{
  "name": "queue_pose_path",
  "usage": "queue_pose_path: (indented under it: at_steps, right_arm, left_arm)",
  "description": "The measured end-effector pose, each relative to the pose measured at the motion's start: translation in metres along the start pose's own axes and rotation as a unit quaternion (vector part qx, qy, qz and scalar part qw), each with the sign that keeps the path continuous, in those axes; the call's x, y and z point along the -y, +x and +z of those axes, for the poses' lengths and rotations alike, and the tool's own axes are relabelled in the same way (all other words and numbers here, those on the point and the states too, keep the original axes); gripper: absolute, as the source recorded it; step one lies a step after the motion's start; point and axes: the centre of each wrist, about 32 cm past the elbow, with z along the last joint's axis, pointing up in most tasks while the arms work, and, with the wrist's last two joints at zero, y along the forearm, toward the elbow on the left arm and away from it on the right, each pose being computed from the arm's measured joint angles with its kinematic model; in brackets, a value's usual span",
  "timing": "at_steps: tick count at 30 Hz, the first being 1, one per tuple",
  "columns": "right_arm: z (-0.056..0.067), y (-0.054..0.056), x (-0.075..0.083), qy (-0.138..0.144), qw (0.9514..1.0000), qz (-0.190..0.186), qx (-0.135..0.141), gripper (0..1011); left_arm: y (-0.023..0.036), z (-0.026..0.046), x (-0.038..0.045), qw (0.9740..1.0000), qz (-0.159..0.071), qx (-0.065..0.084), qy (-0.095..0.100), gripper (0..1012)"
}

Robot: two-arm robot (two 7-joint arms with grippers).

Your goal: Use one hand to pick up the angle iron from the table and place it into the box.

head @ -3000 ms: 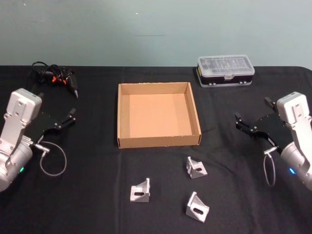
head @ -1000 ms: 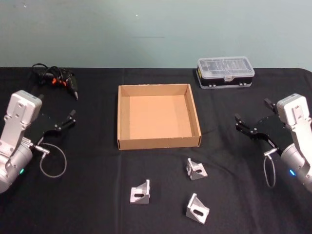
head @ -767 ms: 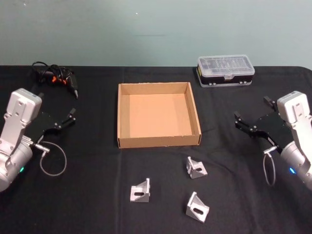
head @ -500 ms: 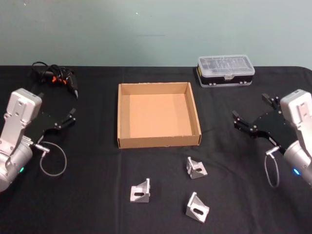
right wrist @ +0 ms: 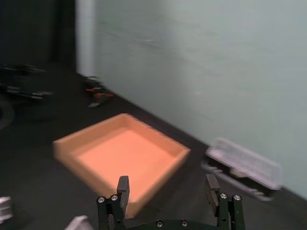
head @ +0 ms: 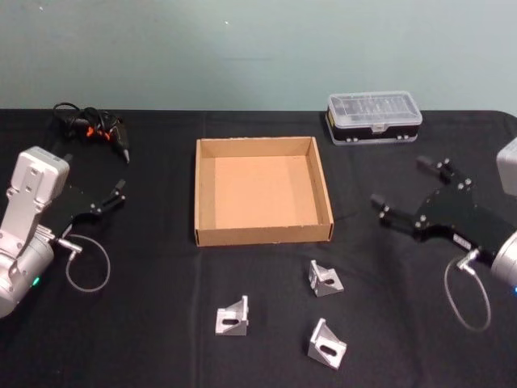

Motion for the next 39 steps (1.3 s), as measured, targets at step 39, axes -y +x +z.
queue_pose_path:
  at_steps: [39]
  right_arm:
    - [0.009,-0.02,0.012,-0.112,0.9489,0.279,-0.095,1000]
  left_arm:
    - [0.0,0.0,0.0,1.0,0.0,0.0,0.0,1011]
